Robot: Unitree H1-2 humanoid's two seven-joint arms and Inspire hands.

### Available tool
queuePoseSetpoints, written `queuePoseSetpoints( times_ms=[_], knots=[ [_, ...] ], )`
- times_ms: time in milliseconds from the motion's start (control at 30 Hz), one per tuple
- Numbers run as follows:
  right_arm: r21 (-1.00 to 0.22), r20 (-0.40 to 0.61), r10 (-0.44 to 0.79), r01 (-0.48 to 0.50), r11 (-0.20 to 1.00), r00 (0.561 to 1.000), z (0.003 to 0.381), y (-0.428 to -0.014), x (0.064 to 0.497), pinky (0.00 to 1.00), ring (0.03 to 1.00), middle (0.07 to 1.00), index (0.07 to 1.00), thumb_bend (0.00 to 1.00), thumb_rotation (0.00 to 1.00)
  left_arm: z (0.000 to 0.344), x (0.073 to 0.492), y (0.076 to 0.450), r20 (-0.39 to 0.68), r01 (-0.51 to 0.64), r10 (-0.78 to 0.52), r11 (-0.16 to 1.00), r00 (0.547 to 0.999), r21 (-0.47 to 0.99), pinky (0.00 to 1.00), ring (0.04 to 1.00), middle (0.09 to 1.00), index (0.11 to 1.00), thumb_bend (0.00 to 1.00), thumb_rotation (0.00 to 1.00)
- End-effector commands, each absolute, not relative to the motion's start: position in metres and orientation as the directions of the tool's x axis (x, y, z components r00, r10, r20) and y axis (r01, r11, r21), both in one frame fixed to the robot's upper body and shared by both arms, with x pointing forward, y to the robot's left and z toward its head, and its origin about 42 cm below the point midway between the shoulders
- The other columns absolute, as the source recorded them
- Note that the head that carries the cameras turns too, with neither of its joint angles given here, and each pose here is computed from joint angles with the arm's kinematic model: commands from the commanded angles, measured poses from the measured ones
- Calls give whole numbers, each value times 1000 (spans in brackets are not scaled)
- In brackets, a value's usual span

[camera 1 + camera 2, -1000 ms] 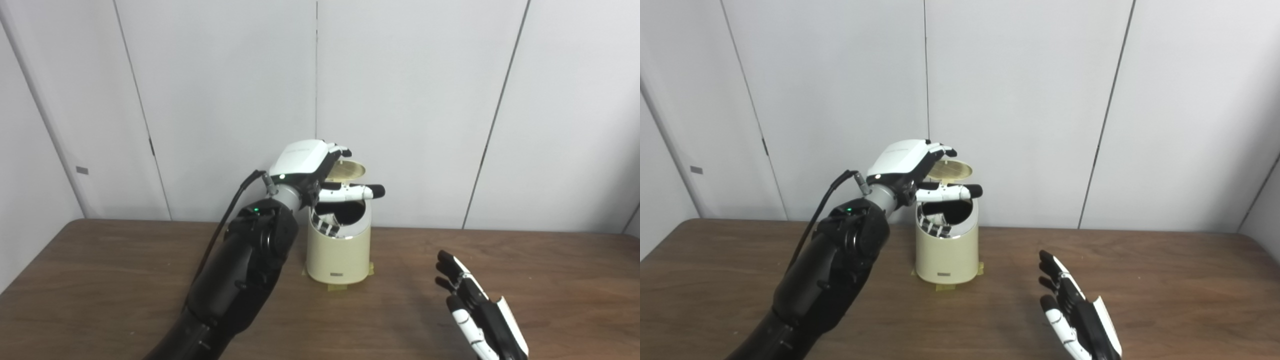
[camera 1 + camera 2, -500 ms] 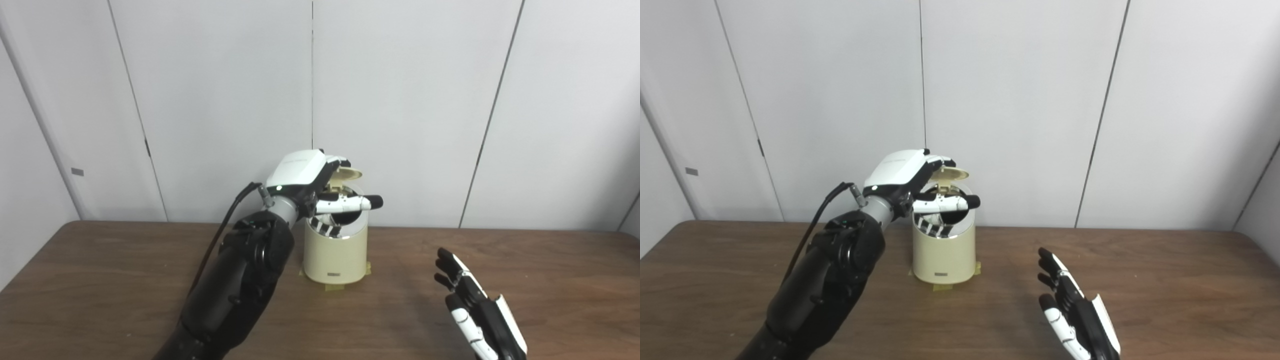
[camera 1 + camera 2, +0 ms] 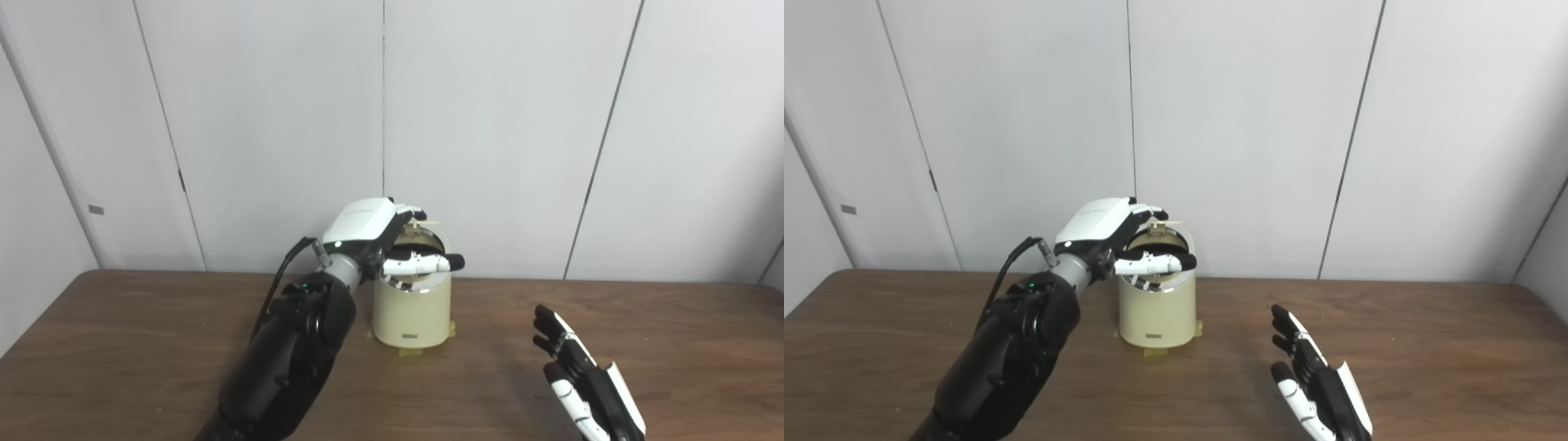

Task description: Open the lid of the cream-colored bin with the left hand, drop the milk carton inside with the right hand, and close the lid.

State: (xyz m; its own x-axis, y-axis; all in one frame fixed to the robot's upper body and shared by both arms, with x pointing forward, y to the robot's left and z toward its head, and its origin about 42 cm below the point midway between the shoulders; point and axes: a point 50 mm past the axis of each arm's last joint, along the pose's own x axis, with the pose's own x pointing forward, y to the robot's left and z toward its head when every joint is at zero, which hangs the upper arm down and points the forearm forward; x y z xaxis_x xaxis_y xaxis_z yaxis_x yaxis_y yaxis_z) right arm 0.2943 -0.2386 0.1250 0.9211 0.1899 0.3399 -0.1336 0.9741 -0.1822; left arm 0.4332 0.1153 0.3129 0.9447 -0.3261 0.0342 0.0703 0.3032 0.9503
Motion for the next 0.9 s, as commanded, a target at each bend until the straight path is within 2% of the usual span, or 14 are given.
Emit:
queuePoseSetpoints(
  times_ms=[0, 200, 400, 733, 867],
  knots=[
    [-153, 289, 192, -153, 976, 938, 106, -235, 277, 922, 956, 961, 941, 228, 787, 324, 434, 116, 73, 32, -328, 305, 942, 952, 1000, 997, 899, 862, 990, 999],
    [-164, 286, 184, -141, 976, 940, 109, -236, 274, 903, 953, 959, 938, 254, 803, 305, 433, 119, 10, 99, -324, 318, 946, 943, 1000, 997, 906, 862, 991, 1000],
    [-151, 282, 190, -153, 977, 940, 113, -236, 271, 927, 964, 961, 938, 251, 818, 291, 430, 119, -8, 121, -328, 324, 945, 938, 1000, 999, 909, 849, 1000, 1000],
    [-199, 279, 178, -125, 972, 944, 117, -237, 269, 871, 931, 938, 919, 256, 818, 266, 422, 112, -33, 104, -328, 201, 944, 974, 1000, 977, 862, 858, 1000, 1000],
    [-194, 265, 167, -117, 974, 950, 117, -237, 268, 848, 913, 928, 911, 283, 812, 258, 419, 110, -6, 46, -325, 114, 946, 992, 1000, 998, 878, 863, 995, 1000]
  ],
)
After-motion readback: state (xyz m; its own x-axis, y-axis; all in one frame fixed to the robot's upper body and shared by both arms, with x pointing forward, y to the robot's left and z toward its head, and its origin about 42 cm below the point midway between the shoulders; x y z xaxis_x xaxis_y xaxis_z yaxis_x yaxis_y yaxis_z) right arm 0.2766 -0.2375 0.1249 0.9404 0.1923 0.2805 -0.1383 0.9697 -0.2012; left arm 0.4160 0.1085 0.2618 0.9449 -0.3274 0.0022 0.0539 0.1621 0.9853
